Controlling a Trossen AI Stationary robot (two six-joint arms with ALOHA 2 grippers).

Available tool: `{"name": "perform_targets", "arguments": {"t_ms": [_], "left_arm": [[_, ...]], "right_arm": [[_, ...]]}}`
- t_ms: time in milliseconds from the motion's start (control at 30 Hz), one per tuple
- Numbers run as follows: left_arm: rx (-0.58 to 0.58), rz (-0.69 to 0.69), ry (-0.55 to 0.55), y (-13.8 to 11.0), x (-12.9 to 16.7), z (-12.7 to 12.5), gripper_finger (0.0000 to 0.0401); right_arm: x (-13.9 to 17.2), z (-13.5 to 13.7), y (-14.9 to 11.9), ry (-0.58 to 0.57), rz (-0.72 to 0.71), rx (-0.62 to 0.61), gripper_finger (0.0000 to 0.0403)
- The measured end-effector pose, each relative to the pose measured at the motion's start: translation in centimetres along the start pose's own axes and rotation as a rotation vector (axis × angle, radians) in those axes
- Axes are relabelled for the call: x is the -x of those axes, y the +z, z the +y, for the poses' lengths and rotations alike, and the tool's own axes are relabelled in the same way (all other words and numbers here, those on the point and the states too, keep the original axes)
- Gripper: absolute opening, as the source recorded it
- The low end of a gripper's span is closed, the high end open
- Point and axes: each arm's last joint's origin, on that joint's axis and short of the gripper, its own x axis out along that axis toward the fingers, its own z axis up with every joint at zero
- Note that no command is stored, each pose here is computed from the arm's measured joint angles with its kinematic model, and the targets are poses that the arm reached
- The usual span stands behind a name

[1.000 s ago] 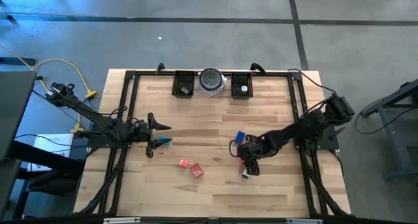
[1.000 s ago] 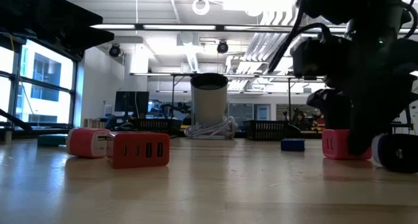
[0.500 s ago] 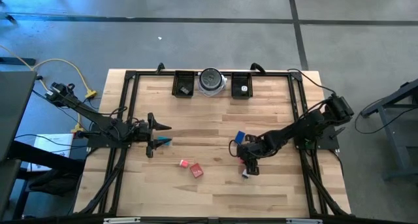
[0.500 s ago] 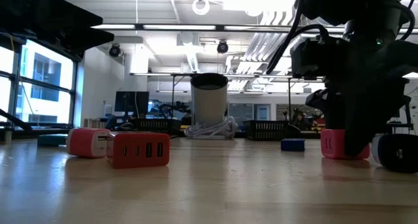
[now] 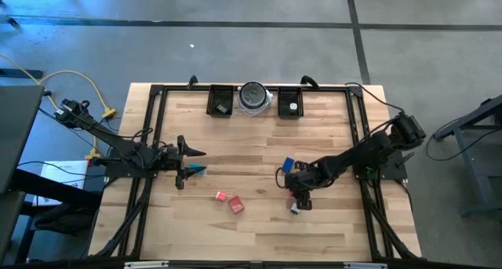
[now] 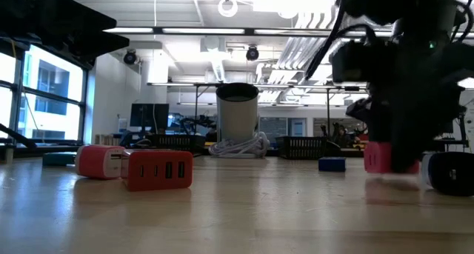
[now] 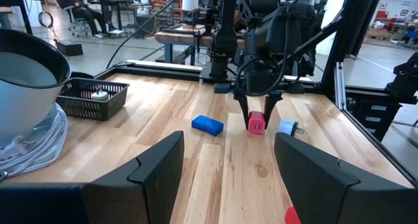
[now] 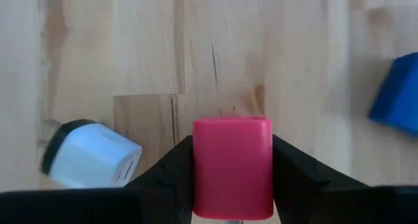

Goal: Pick & Place Office items
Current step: Put the pink charger adapter into the right black basket

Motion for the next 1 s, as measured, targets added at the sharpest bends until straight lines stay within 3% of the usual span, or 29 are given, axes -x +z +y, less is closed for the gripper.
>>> {"name": "perform_targets", "arguments": {"t_ms": [500,800,1000], "left_arm": [[0.006,-0.009,0.001,0.1,0.0,0.0,0.0232],[-0.003,-0.028,0.003,0.3,0.0,0.0,0.0232],[-0.005,-0.027,0.004,0.3,0.0,0.0,0.0232]], "right_arm": [[9.1,-0.8,0.7,-0.135,-0.347,0.041,0.0140],[15.4,-1.8,-0.8,-0.226,-0.576,0.049,0.0140],[17.0,-2.5,-2.3,-0.256,-0.656,0.047,0.0140]]}}
